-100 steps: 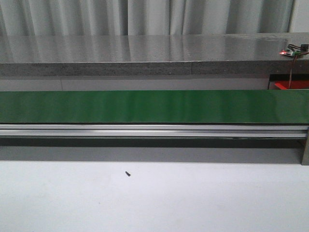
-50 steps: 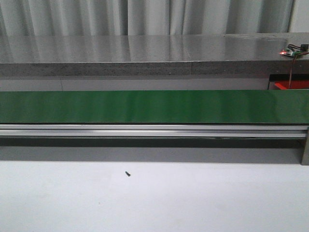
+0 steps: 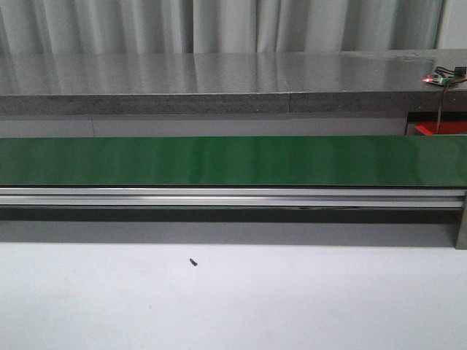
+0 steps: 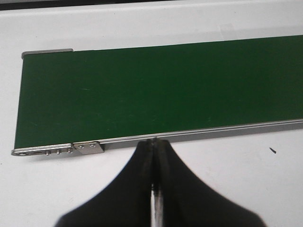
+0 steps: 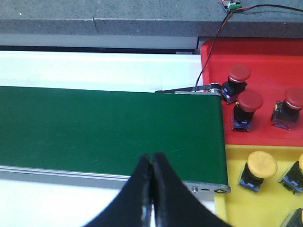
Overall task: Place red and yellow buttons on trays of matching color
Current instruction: 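Lift the right gripper away from the trays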
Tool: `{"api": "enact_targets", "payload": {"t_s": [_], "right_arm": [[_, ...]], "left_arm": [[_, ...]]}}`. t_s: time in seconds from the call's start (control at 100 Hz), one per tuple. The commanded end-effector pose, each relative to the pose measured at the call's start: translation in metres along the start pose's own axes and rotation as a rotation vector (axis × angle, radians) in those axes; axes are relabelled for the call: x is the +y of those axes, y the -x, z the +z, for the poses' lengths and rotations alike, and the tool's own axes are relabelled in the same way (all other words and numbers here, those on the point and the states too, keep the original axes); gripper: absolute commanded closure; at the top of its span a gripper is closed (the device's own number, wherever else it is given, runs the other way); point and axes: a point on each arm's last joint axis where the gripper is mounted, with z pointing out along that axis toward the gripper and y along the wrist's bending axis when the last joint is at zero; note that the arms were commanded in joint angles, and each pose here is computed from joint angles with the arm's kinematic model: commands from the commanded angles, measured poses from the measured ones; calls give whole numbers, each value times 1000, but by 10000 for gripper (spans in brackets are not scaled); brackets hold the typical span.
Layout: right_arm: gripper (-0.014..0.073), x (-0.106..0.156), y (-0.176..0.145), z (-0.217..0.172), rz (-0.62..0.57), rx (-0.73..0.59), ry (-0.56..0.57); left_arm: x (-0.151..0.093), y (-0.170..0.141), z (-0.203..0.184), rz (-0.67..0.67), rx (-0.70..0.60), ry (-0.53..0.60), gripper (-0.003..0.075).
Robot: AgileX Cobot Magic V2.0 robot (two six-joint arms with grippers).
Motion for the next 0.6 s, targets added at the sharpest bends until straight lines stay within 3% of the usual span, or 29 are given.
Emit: {"api": "enact_targets", "payload": {"t_s": [0.0, 0.42, 0.59], "right_arm": [[663, 0, 7, -16, -17, -161, 5], [663, -6, -42, -50, -60, -433, 3], [663, -9, -65, -57, -84, -458, -8]], "left_arm": [[-4, 10, -11, -6, -92, -10, 740], [-4, 10, -11, -6, -92, -10, 740], [-4, 10, -11, -6, -92, -10, 740]]}}
